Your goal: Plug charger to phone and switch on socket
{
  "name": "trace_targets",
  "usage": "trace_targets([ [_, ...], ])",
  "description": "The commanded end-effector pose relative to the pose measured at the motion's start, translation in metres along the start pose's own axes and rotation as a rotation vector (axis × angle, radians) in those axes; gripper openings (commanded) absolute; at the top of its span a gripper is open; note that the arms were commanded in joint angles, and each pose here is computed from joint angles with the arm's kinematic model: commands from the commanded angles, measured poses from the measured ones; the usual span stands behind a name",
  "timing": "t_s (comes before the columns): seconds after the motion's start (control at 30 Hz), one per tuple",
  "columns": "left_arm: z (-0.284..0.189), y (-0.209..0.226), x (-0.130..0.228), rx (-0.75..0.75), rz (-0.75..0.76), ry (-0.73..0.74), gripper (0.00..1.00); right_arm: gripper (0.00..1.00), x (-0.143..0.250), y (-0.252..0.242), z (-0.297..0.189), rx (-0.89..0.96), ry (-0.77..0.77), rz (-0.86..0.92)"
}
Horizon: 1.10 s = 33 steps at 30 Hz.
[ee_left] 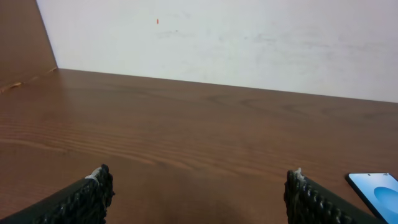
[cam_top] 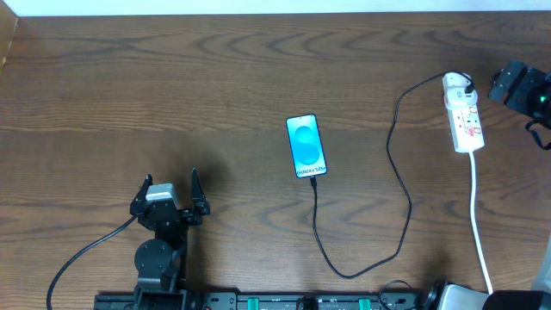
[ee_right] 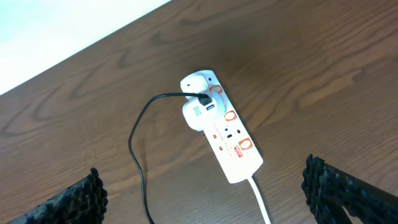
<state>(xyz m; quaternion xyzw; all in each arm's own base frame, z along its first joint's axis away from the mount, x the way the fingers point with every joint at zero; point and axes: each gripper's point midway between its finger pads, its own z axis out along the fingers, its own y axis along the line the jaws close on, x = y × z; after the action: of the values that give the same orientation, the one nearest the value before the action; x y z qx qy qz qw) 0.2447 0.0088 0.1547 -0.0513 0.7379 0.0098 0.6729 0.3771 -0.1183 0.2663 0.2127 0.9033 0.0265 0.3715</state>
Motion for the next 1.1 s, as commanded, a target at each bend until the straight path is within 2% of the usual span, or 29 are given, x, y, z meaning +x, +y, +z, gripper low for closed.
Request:
trace_targets([
  [0.0,0.0003,0.0039,0.0161,-0.018,0.013,0.051,0.89,0.99,-0.0011,0.0008,-0.0016,-0.003,-0.004,0.01],
  [1.07,0.0003,0.0039,0.0161,-0.018,0.014,0.051,0.89,0.99,-0.0011,0.0008,-0.0051,-0.003,-0.009,0.01],
])
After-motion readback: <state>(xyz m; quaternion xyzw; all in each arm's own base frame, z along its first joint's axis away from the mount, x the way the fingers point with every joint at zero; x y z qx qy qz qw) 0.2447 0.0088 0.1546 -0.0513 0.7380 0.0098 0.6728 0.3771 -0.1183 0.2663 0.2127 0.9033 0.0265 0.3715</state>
